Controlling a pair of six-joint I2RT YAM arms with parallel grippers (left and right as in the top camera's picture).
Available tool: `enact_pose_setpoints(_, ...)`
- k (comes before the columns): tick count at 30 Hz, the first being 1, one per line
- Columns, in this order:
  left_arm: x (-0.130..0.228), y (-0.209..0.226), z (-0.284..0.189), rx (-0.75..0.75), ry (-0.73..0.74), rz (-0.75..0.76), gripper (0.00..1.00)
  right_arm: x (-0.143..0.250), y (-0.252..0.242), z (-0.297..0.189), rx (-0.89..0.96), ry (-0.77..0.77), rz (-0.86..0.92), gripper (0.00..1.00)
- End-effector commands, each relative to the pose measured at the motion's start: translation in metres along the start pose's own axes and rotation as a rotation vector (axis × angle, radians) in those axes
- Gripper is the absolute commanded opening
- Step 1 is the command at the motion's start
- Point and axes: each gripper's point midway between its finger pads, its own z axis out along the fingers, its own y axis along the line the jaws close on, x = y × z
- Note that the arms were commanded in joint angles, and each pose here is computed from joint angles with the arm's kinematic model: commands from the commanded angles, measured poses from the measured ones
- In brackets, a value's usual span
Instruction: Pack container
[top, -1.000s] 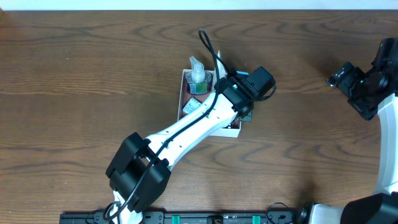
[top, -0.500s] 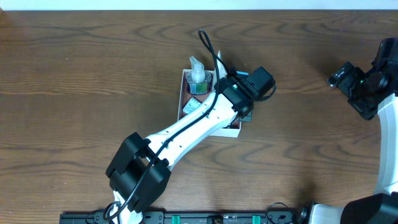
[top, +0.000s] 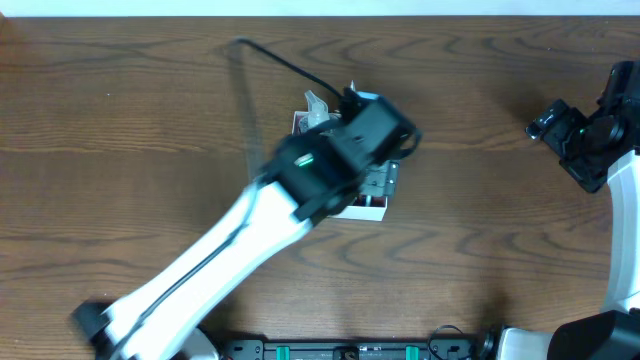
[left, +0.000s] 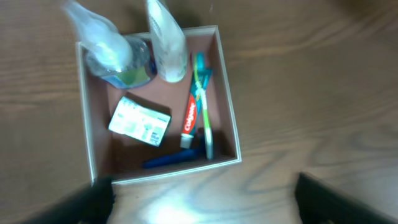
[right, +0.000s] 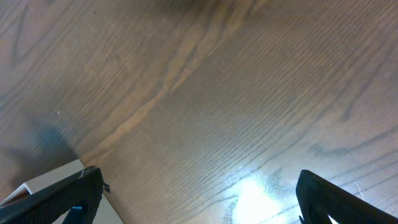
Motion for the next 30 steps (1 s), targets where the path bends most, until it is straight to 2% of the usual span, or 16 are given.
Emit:
enact_pose_setpoints(1,-0.003,0.011,-0.039,0.018,-0.057,0.099,0.98,-0.002,0.001,0.000,-0.003,-0.001,0.014,0.99)
enact_pose_setpoints(7,0.027,0.043,-0.088,0.000,-0.033,0.317,0.98,-0.002,0.000,0.000,-0.002,-0.001,0.014,0.99)
enact_pose_setpoints(12,0.037,0.066,-0.116,-0.033,-0.069,0.327,0.98,-0.002,0.001,0.000,-0.003,-0.001,0.014,0.99)
enact_pose_setpoints(15,0.038,0.088,-0.139,-0.085,-0.137,0.241,0.98,-0.002,0.001,0.000,-0.003,-0.001,0.014,0.99)
enact_pose_setpoints(19,0.037,0.122,-0.181,-0.105,-0.294,0.034,0.98,-0.002,0.001,0.000,-0.003,-0.001,0.014,0.99)
enact_pose_setpoints(25,0.053,0.152,-0.230,-0.069,-0.450,-0.014,0.98,-0.002,0.001,0.000,-0.003,-0.001,0.014,0.99)
enact_pose_setpoints(30,0.066,0.188,-0.255,-0.155,-0.546,-0.152,0.98,-0.002,0.001,0.000,-0.003,-0.001,0.014,0.99)
